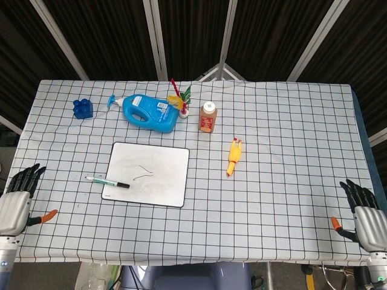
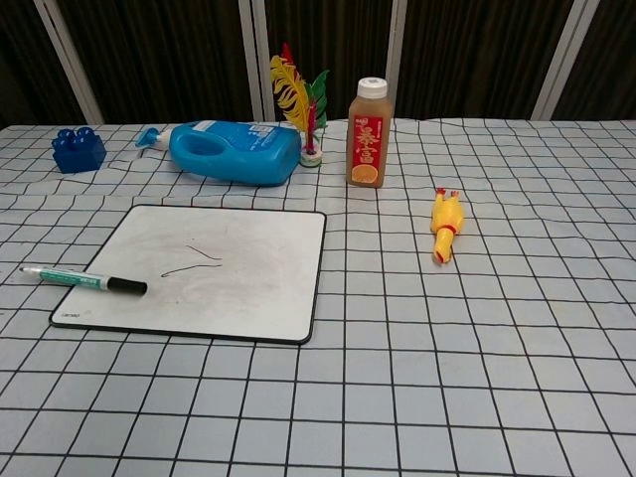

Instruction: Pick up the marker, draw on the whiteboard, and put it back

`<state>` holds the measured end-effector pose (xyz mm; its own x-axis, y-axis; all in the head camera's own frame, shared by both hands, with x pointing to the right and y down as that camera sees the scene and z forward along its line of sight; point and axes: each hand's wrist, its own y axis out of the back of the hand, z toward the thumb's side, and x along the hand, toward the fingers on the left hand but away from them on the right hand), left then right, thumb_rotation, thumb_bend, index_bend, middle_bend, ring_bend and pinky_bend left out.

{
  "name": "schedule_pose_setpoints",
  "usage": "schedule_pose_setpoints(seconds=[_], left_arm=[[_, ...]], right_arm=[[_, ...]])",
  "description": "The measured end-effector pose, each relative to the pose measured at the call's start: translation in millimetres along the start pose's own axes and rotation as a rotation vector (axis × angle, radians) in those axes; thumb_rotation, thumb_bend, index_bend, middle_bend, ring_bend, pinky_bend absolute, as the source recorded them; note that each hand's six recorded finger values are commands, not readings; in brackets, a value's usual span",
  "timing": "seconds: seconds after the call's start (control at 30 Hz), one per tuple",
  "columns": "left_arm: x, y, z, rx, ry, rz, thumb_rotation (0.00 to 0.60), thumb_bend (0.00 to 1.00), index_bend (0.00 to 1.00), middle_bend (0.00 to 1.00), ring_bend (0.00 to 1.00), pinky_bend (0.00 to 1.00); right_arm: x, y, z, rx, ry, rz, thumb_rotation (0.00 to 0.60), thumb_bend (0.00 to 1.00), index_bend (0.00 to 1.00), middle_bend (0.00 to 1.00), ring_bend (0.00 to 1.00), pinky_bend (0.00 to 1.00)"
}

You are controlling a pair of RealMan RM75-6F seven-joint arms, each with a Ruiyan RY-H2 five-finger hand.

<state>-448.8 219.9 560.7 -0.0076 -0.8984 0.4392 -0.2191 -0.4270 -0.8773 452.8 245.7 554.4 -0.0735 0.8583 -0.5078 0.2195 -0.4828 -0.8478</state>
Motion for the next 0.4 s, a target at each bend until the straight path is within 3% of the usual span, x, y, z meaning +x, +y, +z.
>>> schedule_pose_setpoints(seconds=[0.4], left_arm=[[-1.3, -2.4, -0.3, 0.015, -0.004, 0.005, 0.600, 0.18, 0.00, 0.00, 0.00, 0.00]], right_arm=[[2.4, -0.4, -0.9, 0.005, 0.002, 0.001, 0.600, 0.35, 0.00, 0.00, 0.00, 0.00]])
